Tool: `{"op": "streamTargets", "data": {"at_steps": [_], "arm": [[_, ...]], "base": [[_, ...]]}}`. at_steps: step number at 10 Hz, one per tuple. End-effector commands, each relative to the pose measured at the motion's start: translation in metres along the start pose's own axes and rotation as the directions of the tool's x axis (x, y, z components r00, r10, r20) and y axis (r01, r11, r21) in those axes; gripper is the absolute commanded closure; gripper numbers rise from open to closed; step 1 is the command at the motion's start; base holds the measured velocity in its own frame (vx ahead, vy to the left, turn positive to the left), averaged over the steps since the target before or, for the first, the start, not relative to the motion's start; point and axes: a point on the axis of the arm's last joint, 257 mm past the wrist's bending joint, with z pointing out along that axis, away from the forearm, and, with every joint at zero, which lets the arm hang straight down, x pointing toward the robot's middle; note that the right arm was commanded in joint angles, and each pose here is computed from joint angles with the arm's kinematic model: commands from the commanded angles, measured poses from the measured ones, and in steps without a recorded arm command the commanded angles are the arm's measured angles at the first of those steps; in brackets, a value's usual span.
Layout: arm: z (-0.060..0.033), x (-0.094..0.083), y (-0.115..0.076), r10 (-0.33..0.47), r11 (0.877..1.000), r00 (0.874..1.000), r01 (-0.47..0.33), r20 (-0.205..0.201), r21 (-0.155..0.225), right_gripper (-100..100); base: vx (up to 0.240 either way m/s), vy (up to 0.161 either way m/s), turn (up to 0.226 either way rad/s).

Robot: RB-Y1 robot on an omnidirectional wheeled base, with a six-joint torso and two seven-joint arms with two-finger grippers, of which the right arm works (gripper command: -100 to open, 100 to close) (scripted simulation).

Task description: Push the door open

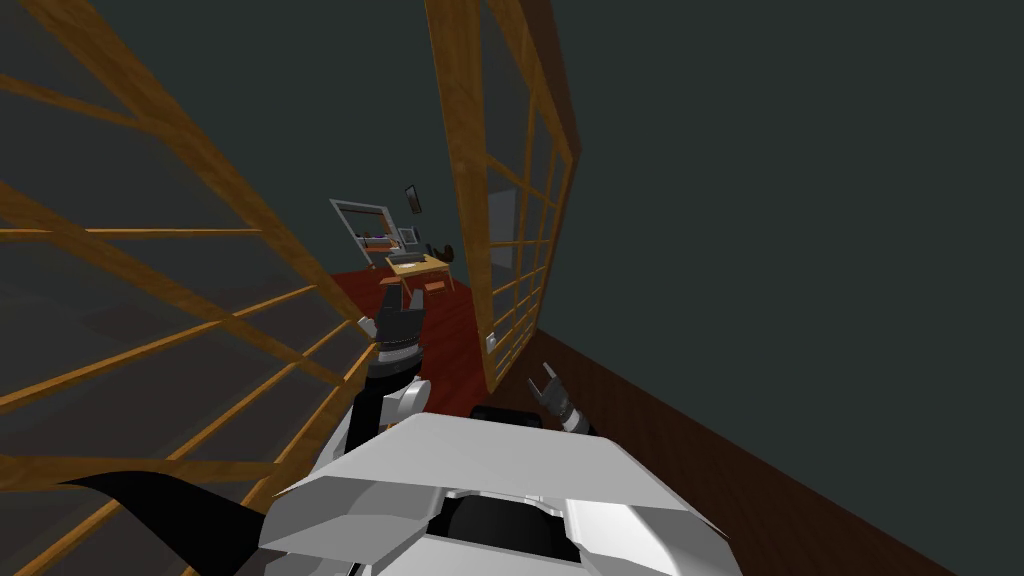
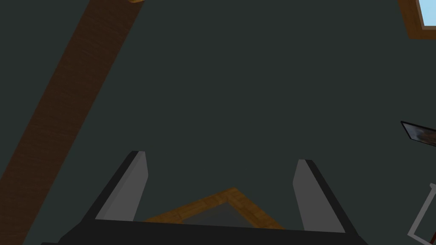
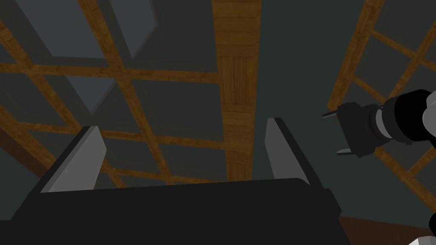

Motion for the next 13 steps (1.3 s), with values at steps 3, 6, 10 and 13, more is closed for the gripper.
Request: {"op": "streamTargets", "data": {"at_steps": [3, 6, 10, 13], "arm": [[-0.0152, 0.033, 0.028, -0.036, 0.997, 0.997, 0.031, -0.066, -0.076, -100], [-0.0254, 0.052, 0.046, -0.053, 0.991, 0.993, 0.04, -0.102, -0.126, -100], [-0.0376, 0.071, 0.068, -0.068, 0.982, 0.989, 0.042, -0.134, -0.183, -100], [-0.0462, 0.083, 0.083, -0.075, 0.974, 0.986, 0.04, -0.152, -0.222, -100]], "base": [[0.152, 0.035, -0.027], [0.111, 0.039, -0.019], [0.091, 0.037, 0.01], [0.064, 0.077, 0.031]]}}
